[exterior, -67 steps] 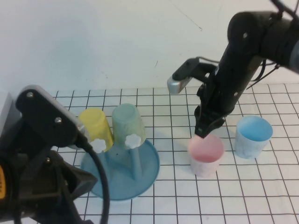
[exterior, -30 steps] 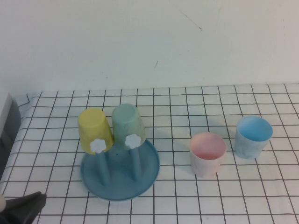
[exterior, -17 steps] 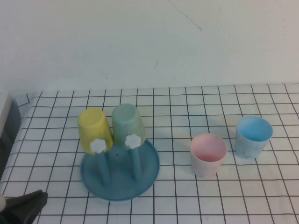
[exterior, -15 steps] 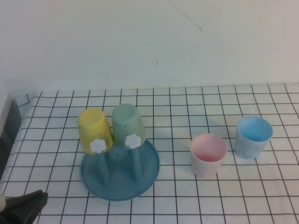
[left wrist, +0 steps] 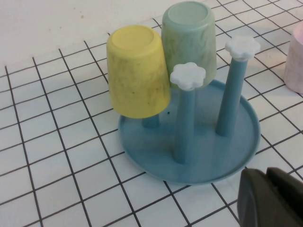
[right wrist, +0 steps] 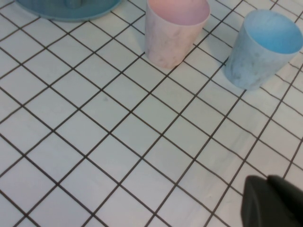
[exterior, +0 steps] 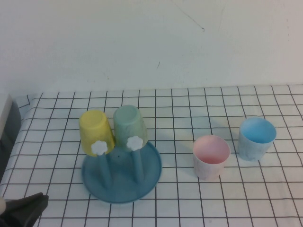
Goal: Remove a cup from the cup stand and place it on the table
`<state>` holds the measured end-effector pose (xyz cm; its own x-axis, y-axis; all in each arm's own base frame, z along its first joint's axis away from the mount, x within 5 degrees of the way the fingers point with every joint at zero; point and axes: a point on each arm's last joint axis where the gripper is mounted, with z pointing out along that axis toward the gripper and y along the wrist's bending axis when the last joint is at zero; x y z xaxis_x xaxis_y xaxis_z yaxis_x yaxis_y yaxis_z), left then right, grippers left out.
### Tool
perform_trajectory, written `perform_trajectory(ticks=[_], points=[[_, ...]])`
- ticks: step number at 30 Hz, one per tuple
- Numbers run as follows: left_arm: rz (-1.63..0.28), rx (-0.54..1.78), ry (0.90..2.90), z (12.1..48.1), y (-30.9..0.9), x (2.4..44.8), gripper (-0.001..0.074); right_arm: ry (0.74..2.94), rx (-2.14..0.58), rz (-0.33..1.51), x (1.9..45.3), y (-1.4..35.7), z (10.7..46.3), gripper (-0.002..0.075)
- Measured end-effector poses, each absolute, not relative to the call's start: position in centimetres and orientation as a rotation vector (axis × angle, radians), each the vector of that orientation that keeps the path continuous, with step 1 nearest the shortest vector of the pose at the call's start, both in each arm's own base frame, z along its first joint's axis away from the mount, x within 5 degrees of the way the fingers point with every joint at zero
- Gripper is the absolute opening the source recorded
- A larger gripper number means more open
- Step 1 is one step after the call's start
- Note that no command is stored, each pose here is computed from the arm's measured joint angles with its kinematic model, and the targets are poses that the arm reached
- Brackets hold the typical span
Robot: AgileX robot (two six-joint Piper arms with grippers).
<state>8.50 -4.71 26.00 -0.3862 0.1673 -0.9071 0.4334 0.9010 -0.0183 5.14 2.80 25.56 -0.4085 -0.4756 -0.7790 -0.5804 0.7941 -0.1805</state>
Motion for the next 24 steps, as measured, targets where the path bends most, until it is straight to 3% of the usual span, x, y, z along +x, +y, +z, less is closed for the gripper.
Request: perform_trajectory(ticks=[10,15,24], points=[[-0.315,0.427,1.955,26.0,-4.4,8.2,-0.0001,2.075,-0.782,0.147,5.1,2.8,25.6,-0.0002],[-0.411,0.219,1.936,26.4,-2.9,7.0,-0.0001,2.075,-0.783,0.145,5.1,2.8,25.6,-0.0003],[-0.307,-0.067,1.78,23.5,-1.0,5.3,-0.0001,2.075,-0.783,0.145,5.1,2.8,25.6,-0.0003]])
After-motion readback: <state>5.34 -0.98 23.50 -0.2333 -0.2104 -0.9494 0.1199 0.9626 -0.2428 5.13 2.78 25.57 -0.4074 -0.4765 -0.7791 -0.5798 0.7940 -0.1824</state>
